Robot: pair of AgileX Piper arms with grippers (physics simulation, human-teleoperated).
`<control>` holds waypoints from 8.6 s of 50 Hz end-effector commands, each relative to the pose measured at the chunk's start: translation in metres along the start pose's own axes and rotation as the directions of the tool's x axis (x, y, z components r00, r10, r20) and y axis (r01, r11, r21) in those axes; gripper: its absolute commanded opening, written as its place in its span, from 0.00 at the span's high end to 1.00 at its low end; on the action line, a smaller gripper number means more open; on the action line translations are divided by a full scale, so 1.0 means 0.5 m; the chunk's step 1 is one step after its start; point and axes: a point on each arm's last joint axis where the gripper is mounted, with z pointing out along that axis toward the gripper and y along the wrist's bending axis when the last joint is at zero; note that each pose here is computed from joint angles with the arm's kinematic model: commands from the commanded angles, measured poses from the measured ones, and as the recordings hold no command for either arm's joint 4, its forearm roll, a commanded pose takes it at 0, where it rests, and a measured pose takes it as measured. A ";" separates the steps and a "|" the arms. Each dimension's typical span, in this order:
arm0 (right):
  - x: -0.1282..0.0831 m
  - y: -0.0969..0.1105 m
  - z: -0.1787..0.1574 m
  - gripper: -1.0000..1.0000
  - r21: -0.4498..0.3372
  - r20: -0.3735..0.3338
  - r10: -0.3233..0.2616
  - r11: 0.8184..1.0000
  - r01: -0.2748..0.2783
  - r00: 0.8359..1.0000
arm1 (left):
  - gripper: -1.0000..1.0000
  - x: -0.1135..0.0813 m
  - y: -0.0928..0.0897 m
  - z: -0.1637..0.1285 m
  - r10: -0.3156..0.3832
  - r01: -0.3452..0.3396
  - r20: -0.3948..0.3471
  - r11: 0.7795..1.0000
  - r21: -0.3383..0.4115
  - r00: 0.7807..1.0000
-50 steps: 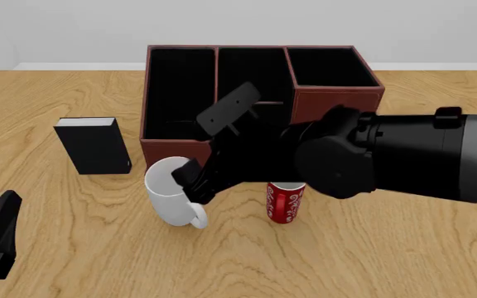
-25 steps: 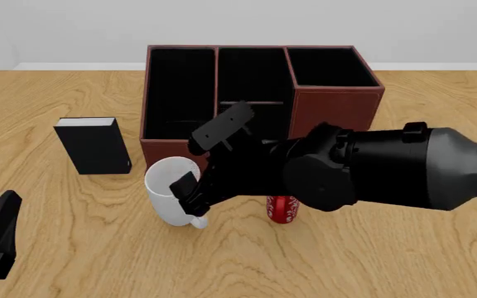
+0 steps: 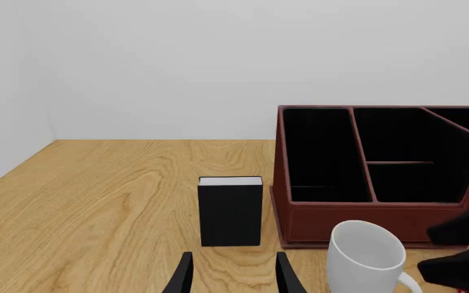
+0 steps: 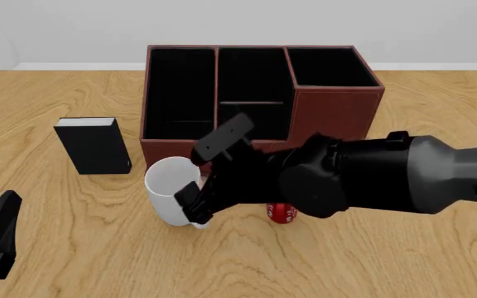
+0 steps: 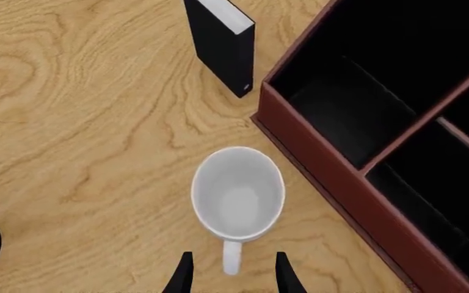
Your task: Pick up the white mug and place it to the right of the caddy.
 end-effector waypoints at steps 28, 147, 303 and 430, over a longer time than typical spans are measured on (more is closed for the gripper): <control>0.047 -0.006 0.051 0.00 0.008 -0.043 0.048 0.999 -0.048 0.998 | 0.00 0.000 0.000 0.000 0.000 0.000 0.000 1.000 0.000 1.000; 0.019 -0.026 -0.038 1.00 0.032 0.049 -0.078 0.997 0.076 0.996 | 0.00 0.000 0.000 0.000 0.000 0.000 0.000 1.000 0.000 1.000; 0.180 -0.187 -0.564 1.00 0.655 0.333 0.174 0.664 -0.360 0.927 | 0.00 0.000 0.000 0.000 0.000 0.000 0.000 1.000 0.000 1.000; 0.092 -0.531 -0.396 1.00 0.696 0.269 0.357 0.570 -0.437 0.895 | 0.00 0.000 0.000 0.000 0.000 0.000 0.000 1.000 0.000 1.000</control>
